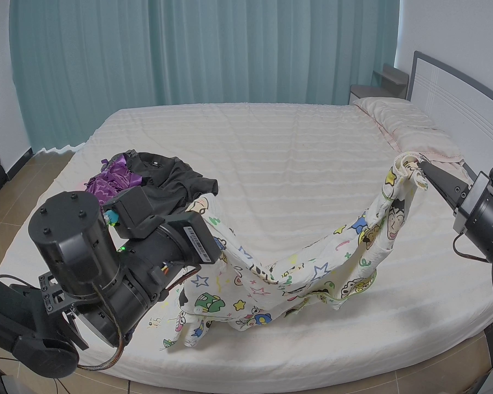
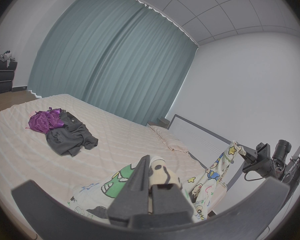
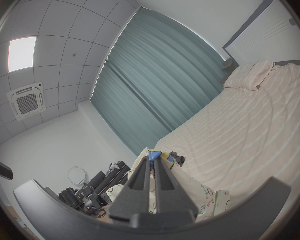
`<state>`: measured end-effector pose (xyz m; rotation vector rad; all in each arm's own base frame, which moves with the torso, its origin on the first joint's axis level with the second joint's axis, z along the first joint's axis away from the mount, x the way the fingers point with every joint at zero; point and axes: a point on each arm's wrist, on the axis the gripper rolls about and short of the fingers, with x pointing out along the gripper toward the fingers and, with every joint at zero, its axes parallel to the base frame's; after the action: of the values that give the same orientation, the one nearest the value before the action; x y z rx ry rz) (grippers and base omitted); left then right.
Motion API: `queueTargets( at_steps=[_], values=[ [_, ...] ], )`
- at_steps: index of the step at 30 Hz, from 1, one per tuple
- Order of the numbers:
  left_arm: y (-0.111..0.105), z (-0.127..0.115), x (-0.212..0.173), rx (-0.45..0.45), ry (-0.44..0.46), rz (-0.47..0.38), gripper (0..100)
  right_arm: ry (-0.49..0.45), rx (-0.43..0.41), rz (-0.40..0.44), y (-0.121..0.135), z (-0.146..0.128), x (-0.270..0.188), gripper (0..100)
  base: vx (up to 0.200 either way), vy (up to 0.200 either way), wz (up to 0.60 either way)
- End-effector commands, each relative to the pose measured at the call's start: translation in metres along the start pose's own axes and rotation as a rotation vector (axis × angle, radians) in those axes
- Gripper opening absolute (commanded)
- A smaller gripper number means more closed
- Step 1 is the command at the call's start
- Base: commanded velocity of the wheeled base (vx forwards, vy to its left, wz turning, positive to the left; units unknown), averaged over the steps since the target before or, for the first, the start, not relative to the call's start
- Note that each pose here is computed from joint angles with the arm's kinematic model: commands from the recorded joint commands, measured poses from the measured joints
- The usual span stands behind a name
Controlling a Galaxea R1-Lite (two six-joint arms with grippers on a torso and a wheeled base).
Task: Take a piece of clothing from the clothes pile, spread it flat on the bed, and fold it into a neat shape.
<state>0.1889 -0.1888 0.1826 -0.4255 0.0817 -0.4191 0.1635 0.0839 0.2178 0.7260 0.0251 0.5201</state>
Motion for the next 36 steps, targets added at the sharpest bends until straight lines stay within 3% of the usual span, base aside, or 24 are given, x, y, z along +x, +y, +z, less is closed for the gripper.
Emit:
queueTargets(
  at_steps=[1,23,31,36],
  values=[
    [-0.001,0.001,0.002,-0.003,-0.006,-0.001,0,-0.024,-0.005,-0.014,-0.003,0.005,-0.001,0,0.000,-0.200,0.00],
    [0.003,-0.006,-0.002,0.001,0.019,0.009,0,0.009,0.009,-0.032,-0.008,-0.002,0.001,0,0.000,-0.200,0.00],
    [0.006,-0.013,-0.003,0.012,0.046,0.021,0,0.028,0.010,-0.046,-0.011,-0.006,0.007,0,0.000,0.000,0.00],
    [0.005,-0.009,-0.004,-0.001,0.009,0.031,0,0.030,0.011,-0.050,-0.012,-0.007,0.002,0,-0.200,0.000,0.00]
  ],
)
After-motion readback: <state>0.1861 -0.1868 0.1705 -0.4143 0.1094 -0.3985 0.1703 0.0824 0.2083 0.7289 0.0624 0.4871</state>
